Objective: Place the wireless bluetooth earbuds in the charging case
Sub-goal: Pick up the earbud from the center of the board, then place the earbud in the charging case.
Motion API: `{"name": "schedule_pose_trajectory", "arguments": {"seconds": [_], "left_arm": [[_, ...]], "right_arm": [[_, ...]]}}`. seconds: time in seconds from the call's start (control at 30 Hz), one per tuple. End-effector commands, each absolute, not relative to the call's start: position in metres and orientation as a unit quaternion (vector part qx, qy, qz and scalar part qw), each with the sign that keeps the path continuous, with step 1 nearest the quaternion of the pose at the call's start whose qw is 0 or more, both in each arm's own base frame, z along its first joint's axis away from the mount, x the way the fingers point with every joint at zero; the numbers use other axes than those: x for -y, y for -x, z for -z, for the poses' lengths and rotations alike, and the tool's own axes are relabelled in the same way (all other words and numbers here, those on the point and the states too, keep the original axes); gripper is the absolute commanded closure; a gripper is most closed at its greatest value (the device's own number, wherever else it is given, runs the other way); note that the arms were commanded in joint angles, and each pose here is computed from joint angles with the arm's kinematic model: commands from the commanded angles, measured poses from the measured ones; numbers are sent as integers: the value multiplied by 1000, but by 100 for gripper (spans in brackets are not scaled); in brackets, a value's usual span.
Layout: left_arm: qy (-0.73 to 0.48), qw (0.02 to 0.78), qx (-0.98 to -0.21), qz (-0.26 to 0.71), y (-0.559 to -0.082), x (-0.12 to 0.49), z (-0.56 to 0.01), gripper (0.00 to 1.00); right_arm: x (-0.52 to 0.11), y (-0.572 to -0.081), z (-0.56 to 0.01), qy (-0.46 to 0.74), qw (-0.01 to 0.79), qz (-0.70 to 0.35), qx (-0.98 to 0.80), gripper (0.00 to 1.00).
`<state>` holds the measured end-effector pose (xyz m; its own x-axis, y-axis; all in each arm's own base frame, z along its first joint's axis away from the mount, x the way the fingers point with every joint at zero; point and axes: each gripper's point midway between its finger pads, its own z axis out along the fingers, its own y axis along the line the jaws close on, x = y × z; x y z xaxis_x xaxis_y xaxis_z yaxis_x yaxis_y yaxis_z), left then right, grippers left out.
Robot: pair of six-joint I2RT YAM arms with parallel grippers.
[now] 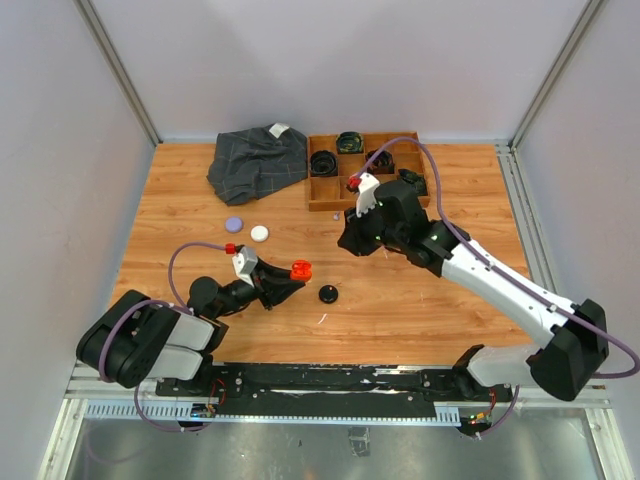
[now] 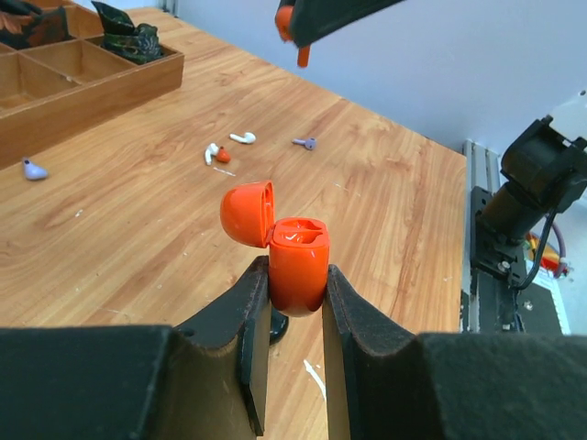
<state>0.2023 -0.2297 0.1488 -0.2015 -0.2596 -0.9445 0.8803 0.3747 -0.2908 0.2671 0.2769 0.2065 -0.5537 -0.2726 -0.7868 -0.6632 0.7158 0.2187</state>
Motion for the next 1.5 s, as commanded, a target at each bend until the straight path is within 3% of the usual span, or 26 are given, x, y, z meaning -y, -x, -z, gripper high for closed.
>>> {"name": "schedule_pose_trajectory", "arguments": {"seconds": [0.0,0.67,1.47], "left_arm": [[-326,676,-469,466,-198,229,-207,96],[-380,747,-374,397,-188,222,-244,93],[-357,766,-359,395,-182,215,-260,94]], "right_arm": [[-296,-260,-243,258,439,-316,-801,85],[-342,-210,-279,244,514,-432,-700,86],[-375,-187,-270,243,517,-459,-680,86]]}}
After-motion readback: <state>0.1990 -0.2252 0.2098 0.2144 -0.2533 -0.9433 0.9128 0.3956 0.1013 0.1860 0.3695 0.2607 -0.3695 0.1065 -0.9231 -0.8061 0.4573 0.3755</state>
